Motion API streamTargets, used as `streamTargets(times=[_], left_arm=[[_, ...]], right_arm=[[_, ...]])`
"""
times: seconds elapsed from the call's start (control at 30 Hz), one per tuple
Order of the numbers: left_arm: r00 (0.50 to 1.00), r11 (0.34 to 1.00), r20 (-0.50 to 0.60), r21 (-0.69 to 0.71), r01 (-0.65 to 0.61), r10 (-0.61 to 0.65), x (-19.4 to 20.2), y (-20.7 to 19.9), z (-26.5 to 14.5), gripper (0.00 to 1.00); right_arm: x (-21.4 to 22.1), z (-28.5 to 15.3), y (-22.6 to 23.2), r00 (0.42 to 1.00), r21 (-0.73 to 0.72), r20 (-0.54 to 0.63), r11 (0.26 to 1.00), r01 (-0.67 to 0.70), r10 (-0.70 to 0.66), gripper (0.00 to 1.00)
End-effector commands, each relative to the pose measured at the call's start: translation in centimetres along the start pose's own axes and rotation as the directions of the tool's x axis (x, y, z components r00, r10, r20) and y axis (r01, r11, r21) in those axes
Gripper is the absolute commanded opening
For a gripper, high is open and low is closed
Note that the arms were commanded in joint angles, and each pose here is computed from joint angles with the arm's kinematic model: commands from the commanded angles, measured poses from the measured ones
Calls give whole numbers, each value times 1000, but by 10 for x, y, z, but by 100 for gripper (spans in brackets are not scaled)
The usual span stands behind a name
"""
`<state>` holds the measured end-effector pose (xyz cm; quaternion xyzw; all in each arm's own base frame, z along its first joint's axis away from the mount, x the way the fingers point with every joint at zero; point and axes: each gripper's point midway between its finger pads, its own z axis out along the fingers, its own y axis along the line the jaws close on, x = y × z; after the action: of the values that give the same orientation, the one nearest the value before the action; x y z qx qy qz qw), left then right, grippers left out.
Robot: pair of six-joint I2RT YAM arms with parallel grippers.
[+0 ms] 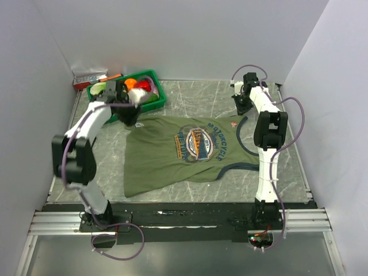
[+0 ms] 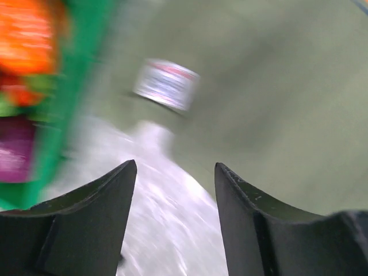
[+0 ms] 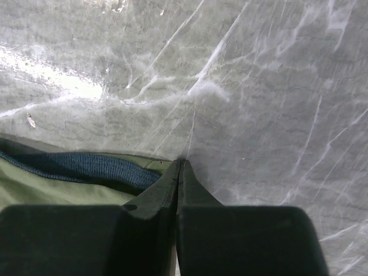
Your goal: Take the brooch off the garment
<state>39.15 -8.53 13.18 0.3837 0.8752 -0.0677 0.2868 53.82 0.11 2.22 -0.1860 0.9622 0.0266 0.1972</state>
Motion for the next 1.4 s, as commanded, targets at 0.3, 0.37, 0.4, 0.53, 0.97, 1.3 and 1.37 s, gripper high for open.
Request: streamTargets(times=[0.3,0.37,0.4,0.53,0.97,1.3,1.37], left_arm=[[958,948,-86,-187,256,-275,22,94,96,52],[954,949,-117,-193,251,-276,31,94,106,52],[952,948,-127,-197,251,-278,34,96,108,51],[940,944,-192,-232,236,-283,57,98,122,49],[987,980,52,-119,159,-154,-54,87,-4,1],[994,997,82,-22,72,-70,-45,46,-36,1],[995,996,55,19,88,-89,-37,39,-29,1]], right_arm=[[-10,-53,11,999,-18,52,1000,3,-2,0],[-4,-54,13,999,-22,39,1000,-2,3,0],[-4,-56,13,999,-22,41,1000,-1,2,0],[0,-56,14,999,-21,30,1000,-9,10,0],[-41,-171,-33,950,77,308,994,-71,44,0],[12,-131,-10,968,-51,179,984,-169,175,48],[19,-109,-3,974,-86,138,982,-170,181,49]])
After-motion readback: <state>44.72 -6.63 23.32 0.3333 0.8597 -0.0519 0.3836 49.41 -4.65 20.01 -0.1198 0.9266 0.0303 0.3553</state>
